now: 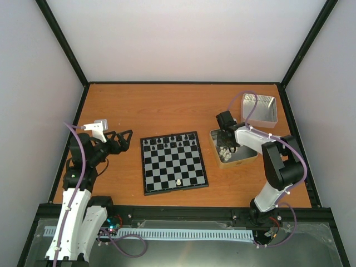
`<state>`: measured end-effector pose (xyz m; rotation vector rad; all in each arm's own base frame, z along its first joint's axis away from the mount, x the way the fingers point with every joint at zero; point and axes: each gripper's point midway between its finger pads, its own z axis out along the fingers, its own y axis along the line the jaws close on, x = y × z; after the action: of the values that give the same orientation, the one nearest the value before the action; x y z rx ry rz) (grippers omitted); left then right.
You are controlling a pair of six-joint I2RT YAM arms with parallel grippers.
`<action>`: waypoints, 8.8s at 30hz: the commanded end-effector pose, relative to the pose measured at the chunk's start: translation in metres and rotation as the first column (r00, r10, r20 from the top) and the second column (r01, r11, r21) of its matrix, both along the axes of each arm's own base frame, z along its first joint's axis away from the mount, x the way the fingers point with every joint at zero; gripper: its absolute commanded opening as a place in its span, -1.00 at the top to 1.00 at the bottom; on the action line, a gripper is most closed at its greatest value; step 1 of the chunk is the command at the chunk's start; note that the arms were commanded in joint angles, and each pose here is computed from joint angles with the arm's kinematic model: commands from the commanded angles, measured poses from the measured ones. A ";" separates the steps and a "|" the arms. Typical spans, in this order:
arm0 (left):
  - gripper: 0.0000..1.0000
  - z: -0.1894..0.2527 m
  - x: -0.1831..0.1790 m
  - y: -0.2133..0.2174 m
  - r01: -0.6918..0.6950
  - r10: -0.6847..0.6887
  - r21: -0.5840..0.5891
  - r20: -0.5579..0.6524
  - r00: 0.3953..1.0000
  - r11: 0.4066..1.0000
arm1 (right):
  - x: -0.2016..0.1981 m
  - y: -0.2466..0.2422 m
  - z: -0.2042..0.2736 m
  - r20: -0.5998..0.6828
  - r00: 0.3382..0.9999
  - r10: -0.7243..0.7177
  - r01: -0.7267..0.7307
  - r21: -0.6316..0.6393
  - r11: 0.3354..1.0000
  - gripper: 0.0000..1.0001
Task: Set up the chess pieces on the board
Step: Pick up the chess piece from the storage box, then place the chess piece on the chessboard, then pick up the chess piece from the storage box, then place the chess piece on the chessboard, then pick up the chess piece from the storage box.
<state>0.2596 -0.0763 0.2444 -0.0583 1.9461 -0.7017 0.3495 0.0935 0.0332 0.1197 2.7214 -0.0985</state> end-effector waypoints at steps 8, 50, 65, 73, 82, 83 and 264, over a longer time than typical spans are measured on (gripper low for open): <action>-0.99 0.005 0.001 0.000 0.001 -0.001 0.016 0.029 1.000 1.000 | 0.010 0.006 0.054 0.108 0.994 0.008 -0.015 0.058 0.998 0.92; -0.99 0.009 -0.002 -0.004 0.026 -0.027 0.010 0.050 0.998 1.000 | -0.201 0.268 0.040 -0.067 0.613 0.788 -0.785 0.066 0.616 0.89; -0.99 0.008 -0.001 -0.003 0.019 -0.020 0.012 0.044 0.999 1.000 | -0.220 0.267 0.013 -0.157 0.542 0.825 -0.828 0.065 0.557 0.78; -1.00 0.007 -0.001 -0.003 0.021 -0.021 0.013 0.042 0.999 1.000 | -0.211 0.271 0.026 -0.117 0.568 0.815 -0.817 0.039 0.575 0.58; -1.00 0.008 -0.002 -0.003 0.020 -0.021 0.010 0.041 0.999 1.000 | -0.167 0.275 0.111 0.135 0.714 0.687 -0.699 0.087 0.709 0.29; -1.00 0.008 -0.002 -0.003 0.021 -0.021 0.010 0.042 0.999 1.000 | -0.155 0.268 0.118 0.157 0.748 0.644 -0.661 0.094 0.745 0.28; -0.99 0.008 -0.002 -0.005 0.034 -0.034 0.008 0.047 0.998 0.999 | -0.070 0.077 0.108 0.179 0.968 0.179 -0.183 0.007 0.983 0.07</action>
<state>0.2585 -0.0799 0.2427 -0.0267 1.9338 -0.7152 0.2423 0.2115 0.1204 -0.2618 2.6548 0.1190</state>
